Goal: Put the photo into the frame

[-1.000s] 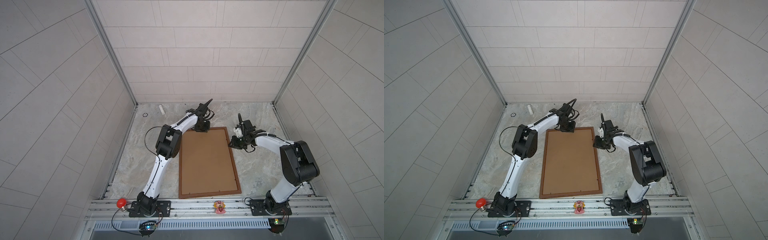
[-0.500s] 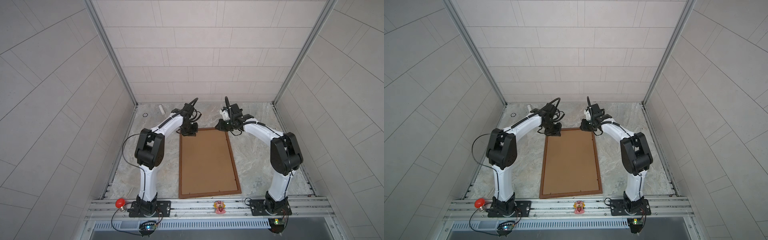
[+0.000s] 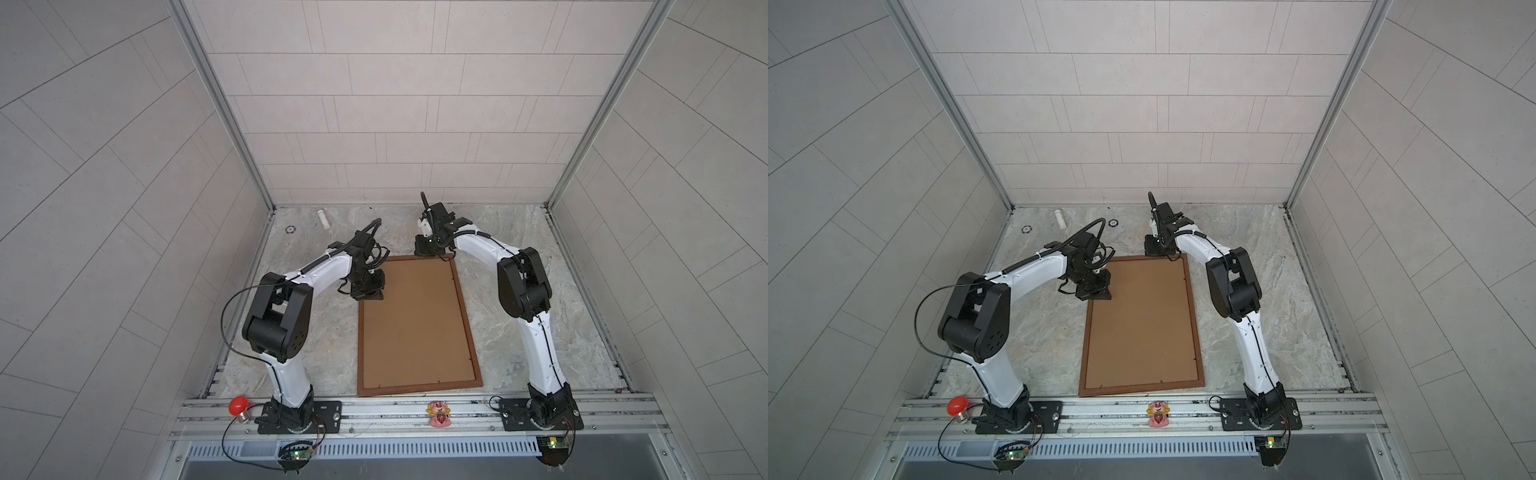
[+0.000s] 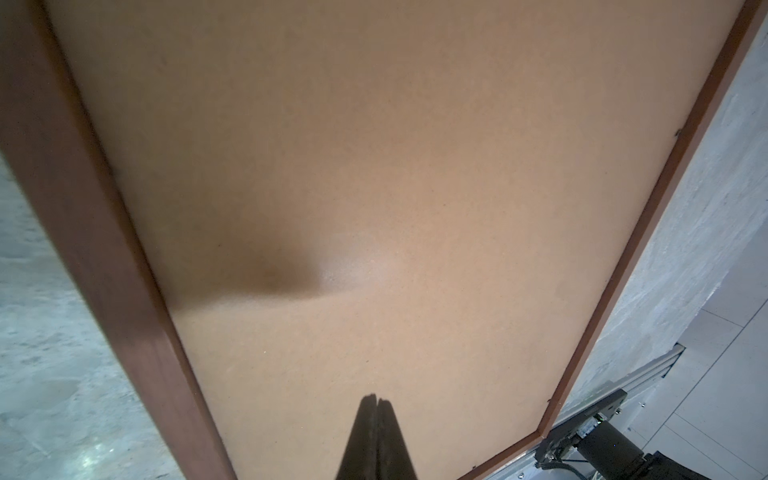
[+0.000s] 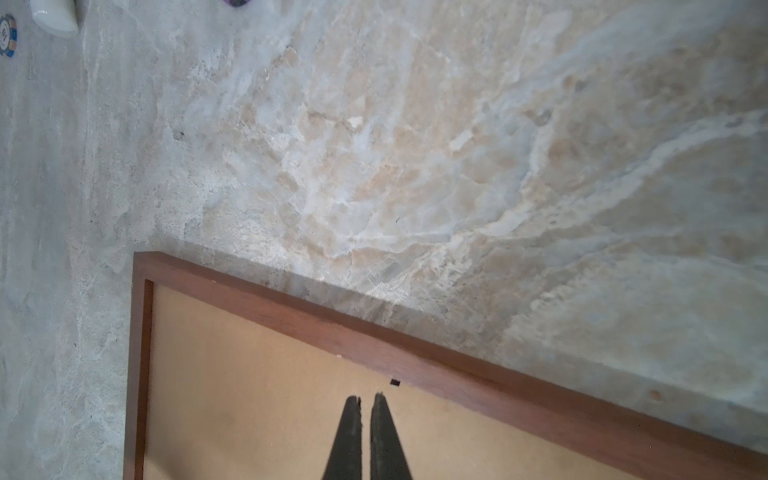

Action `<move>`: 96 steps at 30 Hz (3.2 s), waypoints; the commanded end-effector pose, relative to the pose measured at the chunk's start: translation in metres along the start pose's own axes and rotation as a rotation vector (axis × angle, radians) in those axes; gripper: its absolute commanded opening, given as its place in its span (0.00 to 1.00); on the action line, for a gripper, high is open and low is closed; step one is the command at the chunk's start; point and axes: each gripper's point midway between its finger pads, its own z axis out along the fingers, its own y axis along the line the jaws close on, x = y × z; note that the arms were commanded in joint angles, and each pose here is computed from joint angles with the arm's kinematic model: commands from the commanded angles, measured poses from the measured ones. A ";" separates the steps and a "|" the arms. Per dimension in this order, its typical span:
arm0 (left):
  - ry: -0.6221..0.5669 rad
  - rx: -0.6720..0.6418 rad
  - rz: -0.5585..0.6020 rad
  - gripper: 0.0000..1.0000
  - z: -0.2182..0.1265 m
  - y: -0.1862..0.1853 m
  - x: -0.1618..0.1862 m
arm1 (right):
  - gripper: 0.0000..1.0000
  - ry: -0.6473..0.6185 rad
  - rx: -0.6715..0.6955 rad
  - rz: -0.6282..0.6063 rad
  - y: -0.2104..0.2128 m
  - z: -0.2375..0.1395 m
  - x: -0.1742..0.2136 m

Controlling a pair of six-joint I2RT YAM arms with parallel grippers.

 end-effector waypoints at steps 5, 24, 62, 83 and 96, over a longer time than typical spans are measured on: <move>0.000 0.037 0.006 0.00 -0.001 -0.003 0.001 | 0.00 0.052 0.076 -0.024 -0.010 0.007 0.010; 0.013 0.043 -0.009 0.00 0.002 -0.001 0.000 | 0.00 0.096 0.093 -0.033 -0.016 0.024 0.019; 0.023 0.036 -0.008 0.00 0.006 0.005 0.005 | 0.00 0.072 0.129 -0.083 -0.010 0.019 0.009; 0.024 0.035 -0.005 0.00 0.005 0.005 0.005 | 0.00 0.114 0.158 -0.086 -0.020 0.029 0.020; 0.027 0.036 -0.004 0.00 0.006 0.005 0.005 | 0.00 0.149 0.165 -0.081 -0.025 0.034 0.033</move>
